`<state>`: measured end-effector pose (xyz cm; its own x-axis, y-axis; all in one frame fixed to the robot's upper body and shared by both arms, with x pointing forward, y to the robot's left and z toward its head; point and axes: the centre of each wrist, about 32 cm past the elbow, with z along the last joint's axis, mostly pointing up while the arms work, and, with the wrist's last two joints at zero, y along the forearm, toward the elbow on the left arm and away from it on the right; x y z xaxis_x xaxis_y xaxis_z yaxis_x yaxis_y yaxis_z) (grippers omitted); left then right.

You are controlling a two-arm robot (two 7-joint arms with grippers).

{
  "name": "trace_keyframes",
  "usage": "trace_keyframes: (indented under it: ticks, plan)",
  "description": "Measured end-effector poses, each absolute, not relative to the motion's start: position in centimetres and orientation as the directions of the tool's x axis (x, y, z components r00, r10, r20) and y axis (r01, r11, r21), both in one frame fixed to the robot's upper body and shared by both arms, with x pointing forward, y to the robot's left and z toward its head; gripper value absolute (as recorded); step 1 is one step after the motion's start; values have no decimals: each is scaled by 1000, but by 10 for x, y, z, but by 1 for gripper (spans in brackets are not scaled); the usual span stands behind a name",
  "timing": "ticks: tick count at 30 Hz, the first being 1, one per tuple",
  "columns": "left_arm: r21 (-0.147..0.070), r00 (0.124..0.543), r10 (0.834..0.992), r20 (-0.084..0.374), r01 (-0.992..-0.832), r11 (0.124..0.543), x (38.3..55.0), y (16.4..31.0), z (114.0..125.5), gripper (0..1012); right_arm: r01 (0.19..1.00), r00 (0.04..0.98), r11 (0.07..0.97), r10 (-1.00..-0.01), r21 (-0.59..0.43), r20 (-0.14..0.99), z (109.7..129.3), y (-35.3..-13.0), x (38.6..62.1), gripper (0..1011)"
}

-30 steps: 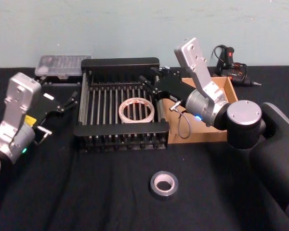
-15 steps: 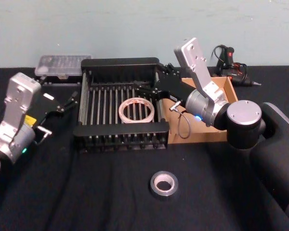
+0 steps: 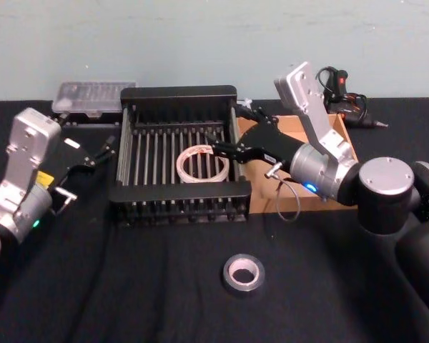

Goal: Pick up the white tape and place it into the black box , Pick up the silver tape and place it into the brown box.

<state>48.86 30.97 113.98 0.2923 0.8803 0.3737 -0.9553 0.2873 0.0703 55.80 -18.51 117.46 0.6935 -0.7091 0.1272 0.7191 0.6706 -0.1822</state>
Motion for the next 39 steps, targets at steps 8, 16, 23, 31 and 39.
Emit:
trace_keyframes:
  ticks: [8,16,23,31,39]
  plan:
    - [70,292,880,374,-955,287,489,310,1140,1001,717,695,675,-710,-176,109,1177,-194,543,1002]
    - [70,292,880,374,-955,287,489,310,1140,1001,715,698,684,-711,-146,89,1181,-208,521,1002]
    - [70,292,880,374,-955,287,489,310,1140,1001,703,710,699,-700,-131,71,1182,-219,501,1002]
    - [70,292,880,374,-955,287,489,310,1140,1001,693,719,708,-692,-136,62,1184,-231,478,1002]
    - [70,292,880,374,-955,287,489,310,1140,1001,686,726,712,-685,-154,65,1183,-239,458,1002]
